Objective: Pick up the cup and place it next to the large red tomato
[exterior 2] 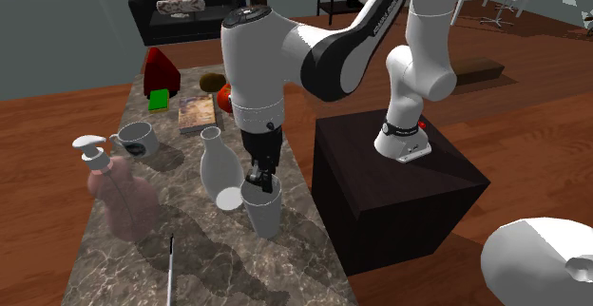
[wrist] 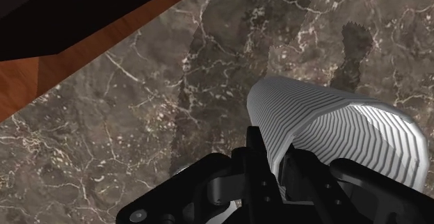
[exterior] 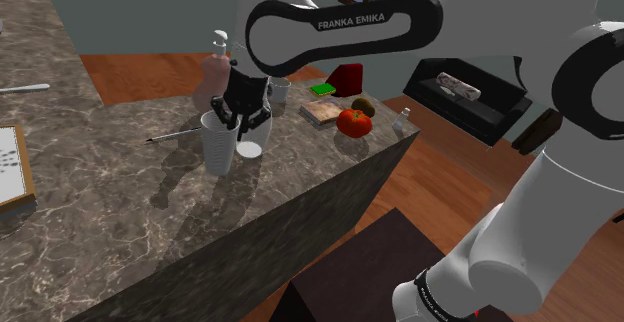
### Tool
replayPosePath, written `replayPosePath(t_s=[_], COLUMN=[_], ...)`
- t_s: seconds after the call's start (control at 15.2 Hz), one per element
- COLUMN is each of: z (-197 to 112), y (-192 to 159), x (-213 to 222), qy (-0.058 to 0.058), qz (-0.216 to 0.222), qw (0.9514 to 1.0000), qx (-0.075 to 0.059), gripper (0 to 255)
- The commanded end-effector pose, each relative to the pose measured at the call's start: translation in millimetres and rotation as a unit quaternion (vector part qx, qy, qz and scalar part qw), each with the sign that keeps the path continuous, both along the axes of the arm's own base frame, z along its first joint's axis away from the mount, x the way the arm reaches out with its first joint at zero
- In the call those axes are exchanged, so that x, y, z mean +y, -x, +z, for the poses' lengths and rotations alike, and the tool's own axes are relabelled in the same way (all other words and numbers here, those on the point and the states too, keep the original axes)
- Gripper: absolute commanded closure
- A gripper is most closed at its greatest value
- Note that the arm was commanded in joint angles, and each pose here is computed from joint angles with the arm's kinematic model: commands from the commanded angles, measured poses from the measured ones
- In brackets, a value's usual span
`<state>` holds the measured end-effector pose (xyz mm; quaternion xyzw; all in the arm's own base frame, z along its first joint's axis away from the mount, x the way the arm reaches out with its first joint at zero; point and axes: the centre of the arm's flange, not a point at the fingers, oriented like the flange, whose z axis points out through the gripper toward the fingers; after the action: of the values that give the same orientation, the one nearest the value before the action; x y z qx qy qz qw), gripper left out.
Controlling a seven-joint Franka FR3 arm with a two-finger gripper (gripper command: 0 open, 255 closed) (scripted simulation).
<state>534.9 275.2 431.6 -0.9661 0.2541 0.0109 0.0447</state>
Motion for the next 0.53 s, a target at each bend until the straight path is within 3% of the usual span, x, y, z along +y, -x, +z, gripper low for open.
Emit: replayPosePath(t_s=[0.0,0.46], z=[10,47], y=[0,0], x=[0,0], qy=[0.000,0.000], qz=[0.000,0.000], qw=[1.0000,1.0000], qx=[0.000,0.000], gripper=[255,255])
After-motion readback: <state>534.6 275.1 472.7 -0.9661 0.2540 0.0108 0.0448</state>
